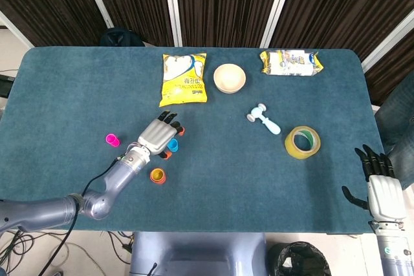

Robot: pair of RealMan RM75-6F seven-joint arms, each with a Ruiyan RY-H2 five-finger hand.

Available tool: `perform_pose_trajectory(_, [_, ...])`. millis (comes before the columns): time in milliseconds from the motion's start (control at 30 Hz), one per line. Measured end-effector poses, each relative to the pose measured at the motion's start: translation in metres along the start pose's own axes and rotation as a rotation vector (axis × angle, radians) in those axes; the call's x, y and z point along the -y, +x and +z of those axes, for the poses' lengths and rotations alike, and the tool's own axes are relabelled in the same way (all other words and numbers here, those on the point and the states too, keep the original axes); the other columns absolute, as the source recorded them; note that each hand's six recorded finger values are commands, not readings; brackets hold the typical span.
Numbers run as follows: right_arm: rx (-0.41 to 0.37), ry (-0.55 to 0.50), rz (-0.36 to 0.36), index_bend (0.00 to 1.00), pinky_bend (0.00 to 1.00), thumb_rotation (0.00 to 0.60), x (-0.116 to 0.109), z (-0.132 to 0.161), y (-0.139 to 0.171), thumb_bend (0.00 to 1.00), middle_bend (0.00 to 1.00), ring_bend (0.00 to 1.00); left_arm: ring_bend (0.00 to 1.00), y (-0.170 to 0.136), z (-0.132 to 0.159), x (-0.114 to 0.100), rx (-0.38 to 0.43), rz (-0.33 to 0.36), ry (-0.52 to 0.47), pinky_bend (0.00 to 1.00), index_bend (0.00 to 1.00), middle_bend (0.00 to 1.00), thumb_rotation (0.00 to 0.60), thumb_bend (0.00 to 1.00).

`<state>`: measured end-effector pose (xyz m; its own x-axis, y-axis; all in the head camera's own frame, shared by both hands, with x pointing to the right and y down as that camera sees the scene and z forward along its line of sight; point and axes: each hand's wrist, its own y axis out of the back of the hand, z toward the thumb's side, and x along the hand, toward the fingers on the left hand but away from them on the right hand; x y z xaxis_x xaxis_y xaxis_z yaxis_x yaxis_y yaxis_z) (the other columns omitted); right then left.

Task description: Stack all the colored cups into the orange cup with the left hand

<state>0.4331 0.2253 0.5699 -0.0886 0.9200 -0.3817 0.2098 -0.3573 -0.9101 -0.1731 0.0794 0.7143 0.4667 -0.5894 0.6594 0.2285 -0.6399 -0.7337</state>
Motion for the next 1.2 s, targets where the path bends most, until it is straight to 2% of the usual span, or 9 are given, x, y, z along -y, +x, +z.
perform_pose_trajectory(833, [0.003,-0.007,0.004,0.09,0.0,0.6,0.001,0.0,0.0,0.32,0.04,0.1,0.0,0.001,-0.001,0.004,-0.029,0.007,0.032,0.0,0.48,0.3,0.6,0.31])
perform_pose_trajectory(1033, [0.004,-0.007,0.002,0.09,0.0,0.6,0.001,0.0,0.0,0.32,0.04,0.1,0.0,-0.003,-0.003,-0.004,-0.03,0.025,0.029,0.0,0.49,0.3,0.6,0.31])
perform_pose_trajectory(1200, [0.003,-0.008,0.005,0.09,0.0,0.6,0.002,0.001,0.0,0.32,0.04,0.1,0.0,-0.01,0.0,-0.019,-0.016,0.059,0.032,0.0,0.49,0.3,0.6,0.31])
